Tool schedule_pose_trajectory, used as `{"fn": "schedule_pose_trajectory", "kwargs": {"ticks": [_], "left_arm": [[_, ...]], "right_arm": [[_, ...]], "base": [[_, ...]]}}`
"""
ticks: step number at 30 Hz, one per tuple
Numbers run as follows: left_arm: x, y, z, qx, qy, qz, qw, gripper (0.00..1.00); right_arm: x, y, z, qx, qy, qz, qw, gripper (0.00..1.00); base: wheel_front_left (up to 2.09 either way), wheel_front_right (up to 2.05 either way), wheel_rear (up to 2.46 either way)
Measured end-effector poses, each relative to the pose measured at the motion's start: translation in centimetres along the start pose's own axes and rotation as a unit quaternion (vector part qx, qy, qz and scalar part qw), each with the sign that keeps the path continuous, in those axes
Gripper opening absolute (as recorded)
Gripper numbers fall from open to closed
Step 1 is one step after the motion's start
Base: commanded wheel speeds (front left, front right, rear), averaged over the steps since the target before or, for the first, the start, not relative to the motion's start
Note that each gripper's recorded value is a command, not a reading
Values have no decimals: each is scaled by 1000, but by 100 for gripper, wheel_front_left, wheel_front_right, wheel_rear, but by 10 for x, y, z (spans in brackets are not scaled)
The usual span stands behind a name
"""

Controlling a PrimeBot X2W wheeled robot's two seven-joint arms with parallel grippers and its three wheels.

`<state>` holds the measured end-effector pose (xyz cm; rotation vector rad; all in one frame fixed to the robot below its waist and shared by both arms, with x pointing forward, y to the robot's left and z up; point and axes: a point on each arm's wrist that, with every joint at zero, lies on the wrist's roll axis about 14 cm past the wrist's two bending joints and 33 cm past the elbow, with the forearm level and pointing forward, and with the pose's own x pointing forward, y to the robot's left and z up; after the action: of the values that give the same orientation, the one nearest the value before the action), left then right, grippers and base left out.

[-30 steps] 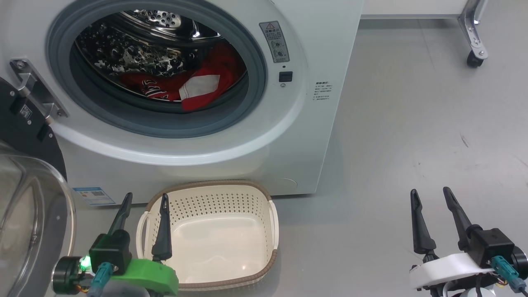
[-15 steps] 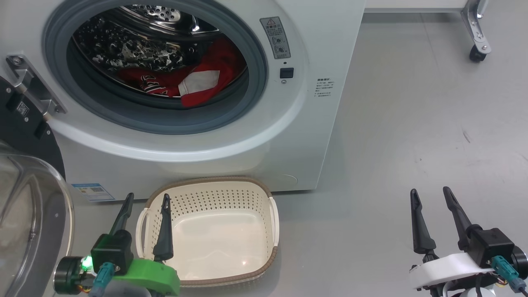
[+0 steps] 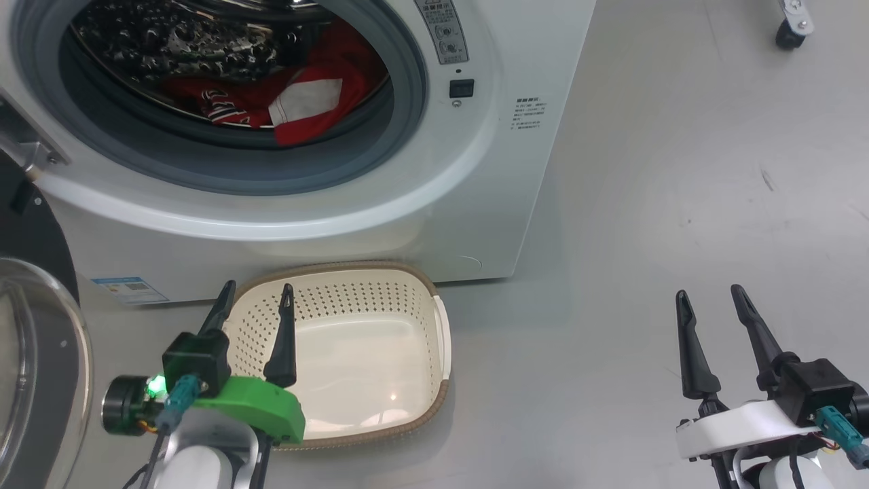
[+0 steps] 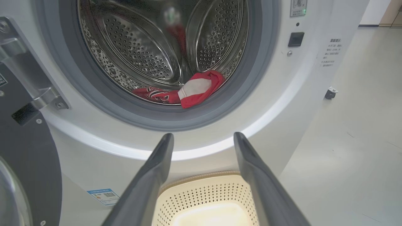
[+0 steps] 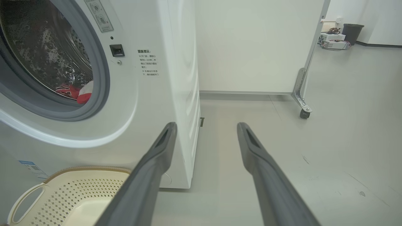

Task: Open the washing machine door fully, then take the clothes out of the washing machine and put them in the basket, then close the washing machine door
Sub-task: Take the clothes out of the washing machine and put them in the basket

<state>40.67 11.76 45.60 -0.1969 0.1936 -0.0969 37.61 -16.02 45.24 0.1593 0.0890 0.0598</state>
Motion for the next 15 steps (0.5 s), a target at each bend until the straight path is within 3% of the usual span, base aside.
{"fn": "schedule_pose_trajectory", "kwargs": {"ticks": [15], "left_arm": [[100, -18, -17, -11, 78, -40, 996, 100]], "right_arm": [[25, -20, -21, 7, 25, -20, 999, 100]], "base": [[0, 0, 0]]}}
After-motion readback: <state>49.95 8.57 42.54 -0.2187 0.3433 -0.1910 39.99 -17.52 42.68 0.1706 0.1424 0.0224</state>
